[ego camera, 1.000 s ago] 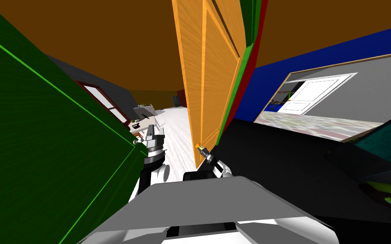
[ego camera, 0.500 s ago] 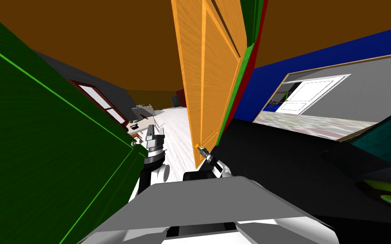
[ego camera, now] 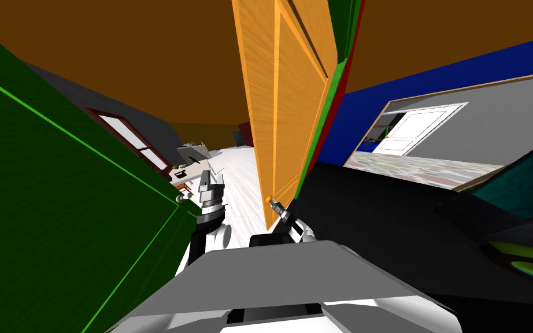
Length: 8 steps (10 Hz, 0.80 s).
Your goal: Push the door open
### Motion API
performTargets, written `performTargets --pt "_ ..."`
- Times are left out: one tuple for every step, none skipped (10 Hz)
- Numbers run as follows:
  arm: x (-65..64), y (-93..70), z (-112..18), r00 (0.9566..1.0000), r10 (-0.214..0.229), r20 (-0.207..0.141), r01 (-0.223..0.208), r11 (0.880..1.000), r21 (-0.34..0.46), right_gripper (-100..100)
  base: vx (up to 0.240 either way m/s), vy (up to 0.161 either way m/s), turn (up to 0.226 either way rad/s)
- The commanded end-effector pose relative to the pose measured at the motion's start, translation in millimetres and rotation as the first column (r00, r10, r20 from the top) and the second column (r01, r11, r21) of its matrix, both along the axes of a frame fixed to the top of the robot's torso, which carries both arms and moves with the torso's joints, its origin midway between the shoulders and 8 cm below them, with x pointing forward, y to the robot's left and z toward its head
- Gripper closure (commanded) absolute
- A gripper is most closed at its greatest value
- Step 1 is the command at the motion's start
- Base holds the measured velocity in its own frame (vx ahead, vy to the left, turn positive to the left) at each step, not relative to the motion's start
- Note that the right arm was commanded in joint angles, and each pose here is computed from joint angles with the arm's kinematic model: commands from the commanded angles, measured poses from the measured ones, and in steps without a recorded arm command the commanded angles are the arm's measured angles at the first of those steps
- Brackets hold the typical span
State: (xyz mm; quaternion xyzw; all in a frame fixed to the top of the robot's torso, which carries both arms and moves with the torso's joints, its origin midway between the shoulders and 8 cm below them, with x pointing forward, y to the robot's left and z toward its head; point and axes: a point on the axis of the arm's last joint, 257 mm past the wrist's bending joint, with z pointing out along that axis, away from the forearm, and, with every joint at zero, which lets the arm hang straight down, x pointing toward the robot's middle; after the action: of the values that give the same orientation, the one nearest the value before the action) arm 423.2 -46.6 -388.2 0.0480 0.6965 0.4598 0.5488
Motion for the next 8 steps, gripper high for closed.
performTargets --pt "3.9 -1.5 2.4 0.9996 -0.005 -0.029 0.007 0.999 0.049 100 0.036 0.031 -0.032" --pt "4.4 -0.8 2.5 0.9989 -0.006 -0.048 0.009 0.997 0.076 100 0.046 0.041 -0.066" --pt "4.4 -0.8 2.5 0.9983 -0.004 -0.058 0.010 0.996 0.090 100 0.032 0.035 -0.028" --pt "4.9 0.0 2.6 0.9966 -0.003 -0.082 0.014 0.992 0.125 100 0.047 0.034 -0.048" --pt "4.9 0.0 2.6 0.9963 -0.003 -0.086 0.014 0.991 0.131 100 0.037 0.028 -0.015" --pt "5.5 0.9 2.7 0.9936 0.000 -0.113 0.019 0.985 0.169 100 0.034 0.034 -0.037" --pt "5.5 0.9 2.7 0.9934 0.000 -0.115 0.019 0.985 0.171 100 0.029 0.028 -0.024" --pt "6.0 1.7 2.7 0.9899 0.004 -0.142 0.026 0.977 0.210 100 0.035 0.030 -0.044"
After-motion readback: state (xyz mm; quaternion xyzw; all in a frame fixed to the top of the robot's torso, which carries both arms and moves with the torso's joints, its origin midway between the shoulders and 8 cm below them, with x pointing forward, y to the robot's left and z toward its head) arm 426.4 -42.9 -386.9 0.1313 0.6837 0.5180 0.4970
